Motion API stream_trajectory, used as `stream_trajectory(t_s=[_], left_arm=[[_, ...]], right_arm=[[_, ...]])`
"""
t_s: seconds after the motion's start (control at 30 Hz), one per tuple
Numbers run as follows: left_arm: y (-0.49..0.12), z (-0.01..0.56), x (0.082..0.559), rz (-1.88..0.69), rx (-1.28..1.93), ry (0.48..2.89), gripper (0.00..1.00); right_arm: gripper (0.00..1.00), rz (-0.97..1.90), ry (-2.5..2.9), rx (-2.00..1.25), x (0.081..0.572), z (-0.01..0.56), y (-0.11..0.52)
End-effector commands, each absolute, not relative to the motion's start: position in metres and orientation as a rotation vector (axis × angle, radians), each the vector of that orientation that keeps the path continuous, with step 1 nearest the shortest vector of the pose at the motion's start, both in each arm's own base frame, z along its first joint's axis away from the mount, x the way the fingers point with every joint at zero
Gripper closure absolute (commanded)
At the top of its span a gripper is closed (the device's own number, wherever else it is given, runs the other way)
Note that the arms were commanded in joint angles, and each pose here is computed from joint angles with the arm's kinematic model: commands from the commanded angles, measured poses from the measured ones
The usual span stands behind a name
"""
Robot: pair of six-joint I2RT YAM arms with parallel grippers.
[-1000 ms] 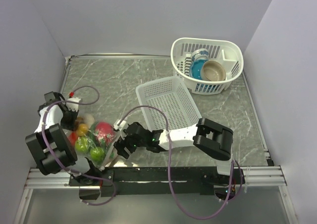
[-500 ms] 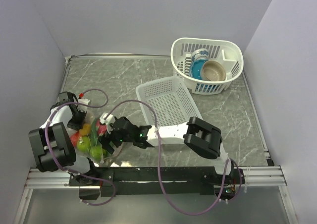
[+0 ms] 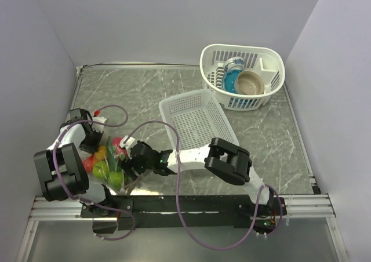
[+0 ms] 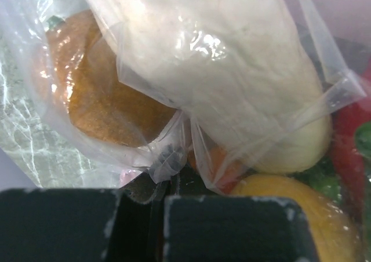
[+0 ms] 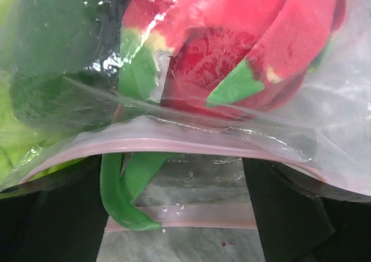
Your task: Open the zip-top bag and remove the fake food
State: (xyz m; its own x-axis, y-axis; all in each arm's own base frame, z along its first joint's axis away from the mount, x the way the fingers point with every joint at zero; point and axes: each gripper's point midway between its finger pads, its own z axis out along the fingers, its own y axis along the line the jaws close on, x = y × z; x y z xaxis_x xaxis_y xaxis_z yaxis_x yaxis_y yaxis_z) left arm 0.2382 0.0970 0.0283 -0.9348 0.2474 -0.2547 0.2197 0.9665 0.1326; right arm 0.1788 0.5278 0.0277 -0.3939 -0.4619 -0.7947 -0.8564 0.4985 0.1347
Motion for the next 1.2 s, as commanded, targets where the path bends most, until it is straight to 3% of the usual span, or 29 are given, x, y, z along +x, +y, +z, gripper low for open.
stream_trajectory(t_s=[0.0, 0.13, 0.3, 0.4, 0.67, 1.17], left_arm=[[0.083, 0.025, 0.23, 0.056, 0.363, 2.862, 0.99], [0.083, 0.028, 0.231, 0.051, 0.368, 2.857, 0.99], [0.084, 0.028, 0.229, 0.071, 0.373, 2.859, 0.99], [0.086, 0.026, 0.229, 0.083, 0.371, 2.859, 0.99], [0.088, 0.024, 0.235, 0.085, 0.351, 2.854, 0.99], [0.093, 0.03, 0.269, 0.076, 0.251, 2.815, 0.99]], right_arm=[[0.13, 0.682, 2.023, -0.965, 0.185, 0.038, 0.515], [0.26, 0.743, 1.96, -0.958, 0.184, 0.057, 0.522], [0.33, 0.782, 1.931, -1.01, 0.177, 0.068, 0.537], [0.43, 0.78, 1.925, -1.051, 0.17, 0.067, 0.541], [0.99, 0.741, 1.92, -1.102, 0.159, 0.07, 0.526], [1.0, 0.68, 1.991, -1.143, 0.13, 0.081, 0.42]])
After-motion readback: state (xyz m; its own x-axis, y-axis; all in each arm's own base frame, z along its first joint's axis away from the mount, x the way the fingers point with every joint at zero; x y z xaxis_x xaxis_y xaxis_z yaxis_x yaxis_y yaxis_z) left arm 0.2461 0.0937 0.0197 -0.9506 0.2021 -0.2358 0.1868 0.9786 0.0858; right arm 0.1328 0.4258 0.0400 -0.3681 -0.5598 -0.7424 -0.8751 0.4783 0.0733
